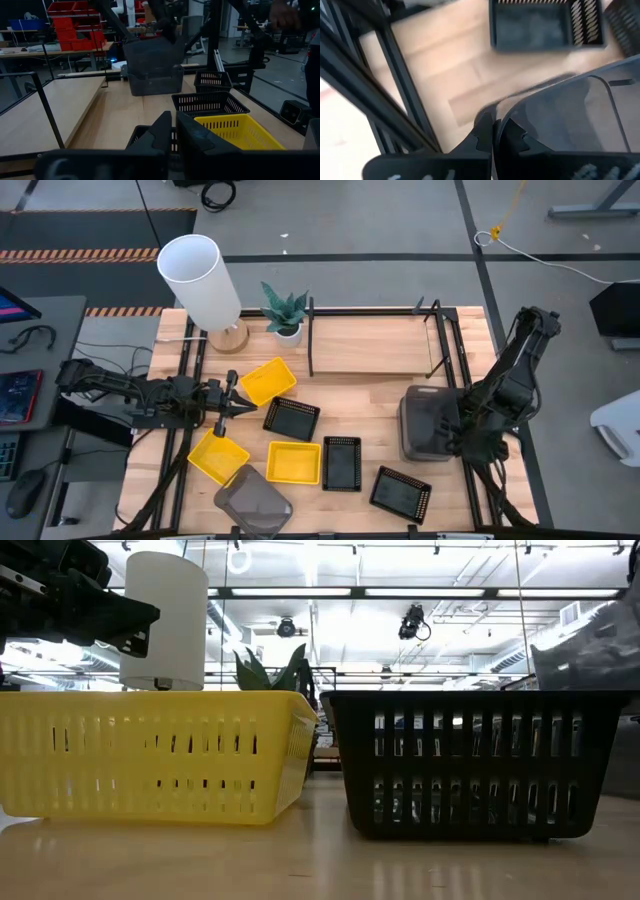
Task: Stack baskets on shelf by color
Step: Stack the top black bin on top of the right black bin
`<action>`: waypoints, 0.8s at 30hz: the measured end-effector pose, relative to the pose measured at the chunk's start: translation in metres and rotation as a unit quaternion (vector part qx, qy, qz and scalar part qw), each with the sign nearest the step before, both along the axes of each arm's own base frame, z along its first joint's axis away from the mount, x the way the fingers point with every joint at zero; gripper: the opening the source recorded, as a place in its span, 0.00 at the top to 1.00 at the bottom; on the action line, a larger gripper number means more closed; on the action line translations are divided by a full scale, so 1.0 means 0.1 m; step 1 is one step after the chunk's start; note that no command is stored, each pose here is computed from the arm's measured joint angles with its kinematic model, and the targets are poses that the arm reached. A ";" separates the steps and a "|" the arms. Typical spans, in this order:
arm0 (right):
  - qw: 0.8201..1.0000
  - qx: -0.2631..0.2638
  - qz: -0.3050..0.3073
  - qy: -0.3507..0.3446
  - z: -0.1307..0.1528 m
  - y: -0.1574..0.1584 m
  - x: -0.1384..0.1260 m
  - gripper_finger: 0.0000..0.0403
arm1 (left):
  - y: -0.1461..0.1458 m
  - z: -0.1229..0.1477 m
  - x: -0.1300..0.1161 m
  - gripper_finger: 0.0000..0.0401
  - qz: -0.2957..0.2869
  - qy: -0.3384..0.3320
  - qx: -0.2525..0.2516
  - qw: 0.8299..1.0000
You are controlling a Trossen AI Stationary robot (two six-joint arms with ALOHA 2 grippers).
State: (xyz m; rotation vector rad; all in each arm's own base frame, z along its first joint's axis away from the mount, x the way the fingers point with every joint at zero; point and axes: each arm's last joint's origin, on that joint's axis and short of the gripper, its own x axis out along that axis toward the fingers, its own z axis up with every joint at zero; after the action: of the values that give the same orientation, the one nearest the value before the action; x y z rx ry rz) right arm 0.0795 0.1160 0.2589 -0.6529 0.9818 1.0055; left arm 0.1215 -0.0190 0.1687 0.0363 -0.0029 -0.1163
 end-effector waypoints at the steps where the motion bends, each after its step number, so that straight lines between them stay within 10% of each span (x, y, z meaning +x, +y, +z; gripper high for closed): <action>1: 1.000 -0.008 0.001 0.004 -0.03 -0.01 -0.01 0.98 | 0.00 0.00 0.00 0.91 0.000 0.000 0.000 1.000; 24: 0.999 -0.032 -0.004 0.012 -0.23 0.13 0.10 0.73 | 0.00 0.00 0.00 0.91 0.000 0.000 0.000 1.000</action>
State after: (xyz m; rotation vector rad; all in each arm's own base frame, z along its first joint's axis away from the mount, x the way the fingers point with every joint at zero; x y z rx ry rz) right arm 0.0893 0.1289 0.2359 -0.6907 1.0399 0.9804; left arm 0.1215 -0.0189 0.1687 0.0363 -0.0030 -0.1158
